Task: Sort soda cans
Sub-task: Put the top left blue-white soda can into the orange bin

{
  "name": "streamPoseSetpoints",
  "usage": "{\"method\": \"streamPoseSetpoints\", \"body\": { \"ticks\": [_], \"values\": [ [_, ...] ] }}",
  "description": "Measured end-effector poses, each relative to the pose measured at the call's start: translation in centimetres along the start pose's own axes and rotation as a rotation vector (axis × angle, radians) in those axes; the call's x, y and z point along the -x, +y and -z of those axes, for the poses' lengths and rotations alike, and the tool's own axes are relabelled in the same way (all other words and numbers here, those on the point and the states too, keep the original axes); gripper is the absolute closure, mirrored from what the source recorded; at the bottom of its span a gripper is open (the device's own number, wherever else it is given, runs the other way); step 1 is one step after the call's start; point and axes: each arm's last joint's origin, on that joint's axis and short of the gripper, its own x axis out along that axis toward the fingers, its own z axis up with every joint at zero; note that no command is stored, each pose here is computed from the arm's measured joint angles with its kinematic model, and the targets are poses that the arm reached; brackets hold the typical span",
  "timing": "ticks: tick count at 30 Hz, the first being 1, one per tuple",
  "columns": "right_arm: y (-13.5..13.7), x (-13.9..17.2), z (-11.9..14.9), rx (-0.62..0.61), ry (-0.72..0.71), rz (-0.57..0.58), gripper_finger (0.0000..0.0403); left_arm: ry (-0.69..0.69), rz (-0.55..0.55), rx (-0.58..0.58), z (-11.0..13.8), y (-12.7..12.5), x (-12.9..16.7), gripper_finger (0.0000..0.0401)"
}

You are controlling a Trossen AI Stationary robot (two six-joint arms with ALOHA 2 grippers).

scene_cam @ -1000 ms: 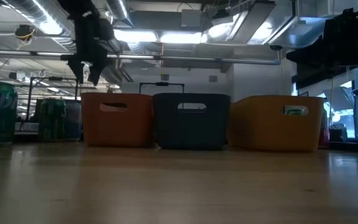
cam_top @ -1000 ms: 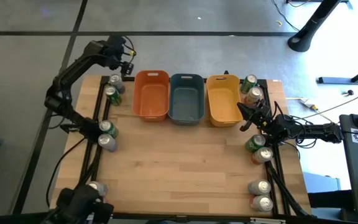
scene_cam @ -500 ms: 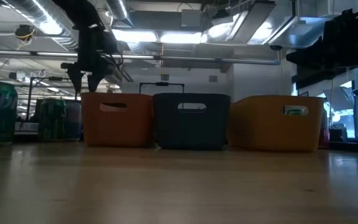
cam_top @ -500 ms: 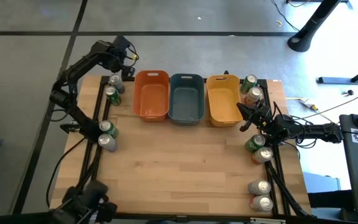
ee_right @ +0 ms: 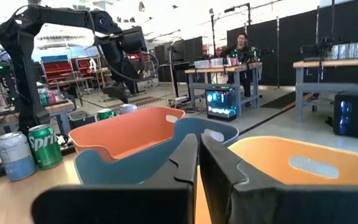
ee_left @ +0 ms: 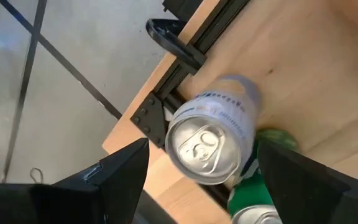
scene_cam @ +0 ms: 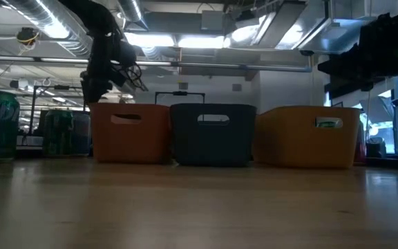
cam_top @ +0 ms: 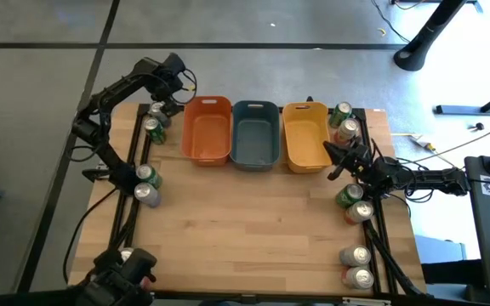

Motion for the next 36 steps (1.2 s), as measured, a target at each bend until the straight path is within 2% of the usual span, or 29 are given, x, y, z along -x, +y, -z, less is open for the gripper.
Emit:
{"method": "streamPoseSetpoints", "body": {
  "ticks": [7, 19, 36],
  "values": [
    [0.0, 0.0, 0.1, -0.014, 0.011, 0.001, 0.0384, 0.004, 0.001, -0.010, 0.0, 0.0, -0.1, 0.0111],
    [0.0, 0.0, 0.1, -0.015, 0.011, 0.001, 0.0384, 0.119, 0.003, -0.141, -0.9, -0.7, -2.1, 0.0111],
    [0.0, 0.0, 0.1, -0.014, 0.011, 0.000, 0.0384, 0.241, -0.072, -0.198, -2.1, -1.7, -4.3, 0.0111]
  ]
}}
